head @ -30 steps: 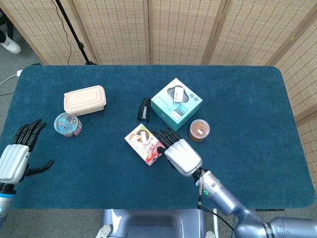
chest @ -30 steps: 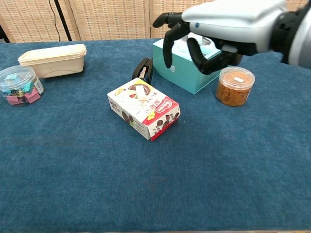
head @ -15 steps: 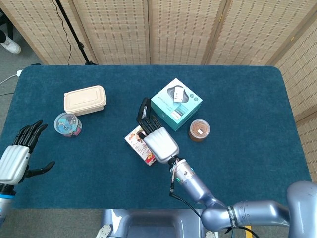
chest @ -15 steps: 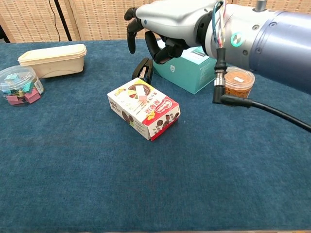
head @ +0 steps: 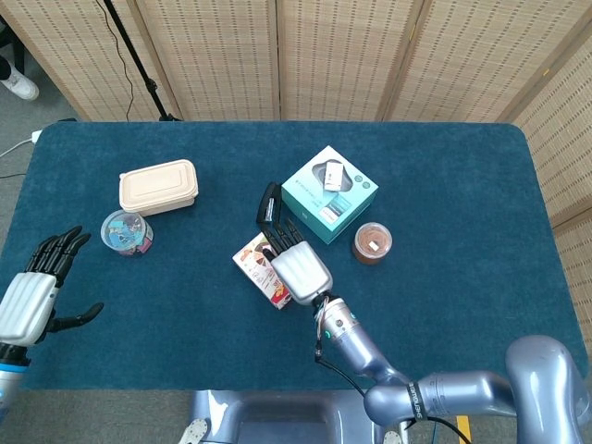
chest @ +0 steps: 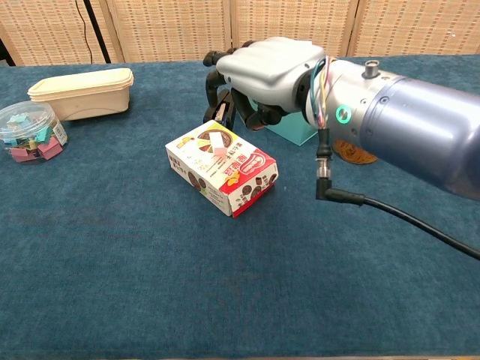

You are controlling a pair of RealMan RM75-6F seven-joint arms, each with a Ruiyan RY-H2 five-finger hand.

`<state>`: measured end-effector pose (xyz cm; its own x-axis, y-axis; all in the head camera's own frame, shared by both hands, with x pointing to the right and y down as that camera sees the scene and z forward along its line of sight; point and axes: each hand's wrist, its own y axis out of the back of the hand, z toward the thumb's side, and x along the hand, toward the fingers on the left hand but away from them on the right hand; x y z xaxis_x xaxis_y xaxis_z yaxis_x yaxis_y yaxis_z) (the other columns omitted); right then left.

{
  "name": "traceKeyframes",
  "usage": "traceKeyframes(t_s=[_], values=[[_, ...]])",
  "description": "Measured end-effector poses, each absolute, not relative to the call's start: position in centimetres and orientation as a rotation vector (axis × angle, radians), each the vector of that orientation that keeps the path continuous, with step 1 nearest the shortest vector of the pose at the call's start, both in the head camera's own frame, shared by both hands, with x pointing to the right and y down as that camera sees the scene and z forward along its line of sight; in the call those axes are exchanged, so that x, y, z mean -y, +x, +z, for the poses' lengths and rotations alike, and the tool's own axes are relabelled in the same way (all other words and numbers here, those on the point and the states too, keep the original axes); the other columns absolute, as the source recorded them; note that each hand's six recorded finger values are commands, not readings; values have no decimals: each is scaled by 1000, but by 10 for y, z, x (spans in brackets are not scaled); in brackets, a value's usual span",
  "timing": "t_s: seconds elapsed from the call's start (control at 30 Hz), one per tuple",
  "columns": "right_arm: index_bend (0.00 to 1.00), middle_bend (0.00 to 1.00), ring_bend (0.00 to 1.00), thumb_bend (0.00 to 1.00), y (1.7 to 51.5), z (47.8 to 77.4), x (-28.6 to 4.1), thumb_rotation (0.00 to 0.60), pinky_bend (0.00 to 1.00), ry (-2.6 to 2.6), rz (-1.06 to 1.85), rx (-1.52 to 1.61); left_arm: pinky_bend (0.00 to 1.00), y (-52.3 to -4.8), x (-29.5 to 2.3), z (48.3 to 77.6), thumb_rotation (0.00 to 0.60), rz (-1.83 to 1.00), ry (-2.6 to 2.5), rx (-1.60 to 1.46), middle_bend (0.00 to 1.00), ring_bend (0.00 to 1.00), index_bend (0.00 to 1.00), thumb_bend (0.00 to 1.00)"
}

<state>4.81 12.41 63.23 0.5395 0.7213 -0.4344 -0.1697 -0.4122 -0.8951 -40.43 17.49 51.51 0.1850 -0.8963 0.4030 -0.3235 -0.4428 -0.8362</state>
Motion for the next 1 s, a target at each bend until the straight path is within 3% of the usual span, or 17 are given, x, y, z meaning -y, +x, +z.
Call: traceKeyframes(t_s=[0.23, 1.0], values=[[272, 0, 0, 1000, 46, 655, -129, 600, 0, -1686, 1089, 415, 0, -403, -175, 517, 600, -1252, -1877, -1132, 0, 0, 0, 192], [284, 0, 0, 1000, 45, 677, -144, 600, 0, -1669, 1097, 355, 0, -400, -176, 521, 600, -1262, -1884, -1115, 0, 0, 0, 193]])
